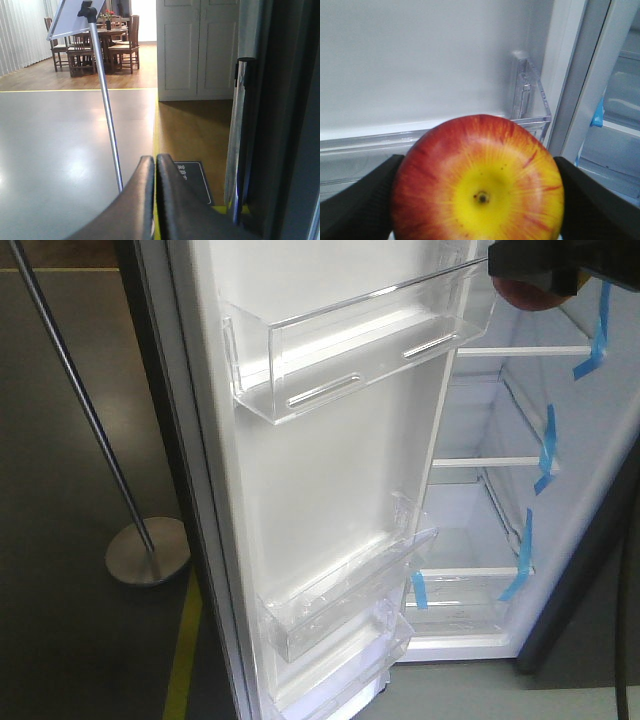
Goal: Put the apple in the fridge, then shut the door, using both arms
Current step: 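Move the right gripper with the apple over the upper door bin, then lower the apple with the right gripper into the upper door bin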
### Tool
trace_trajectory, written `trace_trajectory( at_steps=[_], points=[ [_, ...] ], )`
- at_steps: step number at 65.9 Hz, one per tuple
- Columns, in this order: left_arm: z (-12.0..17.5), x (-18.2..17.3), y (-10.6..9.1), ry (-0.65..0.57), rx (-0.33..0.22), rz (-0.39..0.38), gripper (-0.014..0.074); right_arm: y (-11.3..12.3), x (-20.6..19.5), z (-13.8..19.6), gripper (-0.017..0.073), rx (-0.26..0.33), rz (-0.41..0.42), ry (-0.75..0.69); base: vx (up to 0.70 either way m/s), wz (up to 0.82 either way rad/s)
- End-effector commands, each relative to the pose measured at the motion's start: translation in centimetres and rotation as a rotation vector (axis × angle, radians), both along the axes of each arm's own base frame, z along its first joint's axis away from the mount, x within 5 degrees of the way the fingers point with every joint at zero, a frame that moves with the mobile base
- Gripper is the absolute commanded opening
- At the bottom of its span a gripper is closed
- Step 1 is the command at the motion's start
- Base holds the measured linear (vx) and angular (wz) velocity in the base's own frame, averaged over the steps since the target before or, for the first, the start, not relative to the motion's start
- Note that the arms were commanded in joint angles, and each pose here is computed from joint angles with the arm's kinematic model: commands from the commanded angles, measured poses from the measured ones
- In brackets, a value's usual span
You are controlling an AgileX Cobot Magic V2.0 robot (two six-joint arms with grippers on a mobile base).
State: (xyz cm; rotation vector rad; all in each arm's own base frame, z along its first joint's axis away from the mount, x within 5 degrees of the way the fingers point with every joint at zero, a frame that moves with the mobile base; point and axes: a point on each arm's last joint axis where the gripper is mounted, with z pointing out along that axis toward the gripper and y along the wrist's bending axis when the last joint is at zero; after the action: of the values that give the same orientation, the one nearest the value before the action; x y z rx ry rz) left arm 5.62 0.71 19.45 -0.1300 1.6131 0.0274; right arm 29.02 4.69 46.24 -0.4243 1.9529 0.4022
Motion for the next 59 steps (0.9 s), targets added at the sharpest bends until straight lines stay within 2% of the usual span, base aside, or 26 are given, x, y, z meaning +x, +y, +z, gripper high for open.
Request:
trace_trajectory(
  at_steps=[1, 59],
  points=[
    [1.35, -0.11, -0.27, -0.095, 0.001, -0.031, -0.0006, -0.14, -1.01, 2.39, 0.0122, 0.046, -0.025, -0.111, 0.0, 0.0],
    [1.35, -0.11, -0.27, -0.095, 0.001, -0.031, -0.0006, -0.14, -1.01, 2.39, 0.0122, 0.046, -0.025, -0.111, 0.0, 0.0]
  ],
)
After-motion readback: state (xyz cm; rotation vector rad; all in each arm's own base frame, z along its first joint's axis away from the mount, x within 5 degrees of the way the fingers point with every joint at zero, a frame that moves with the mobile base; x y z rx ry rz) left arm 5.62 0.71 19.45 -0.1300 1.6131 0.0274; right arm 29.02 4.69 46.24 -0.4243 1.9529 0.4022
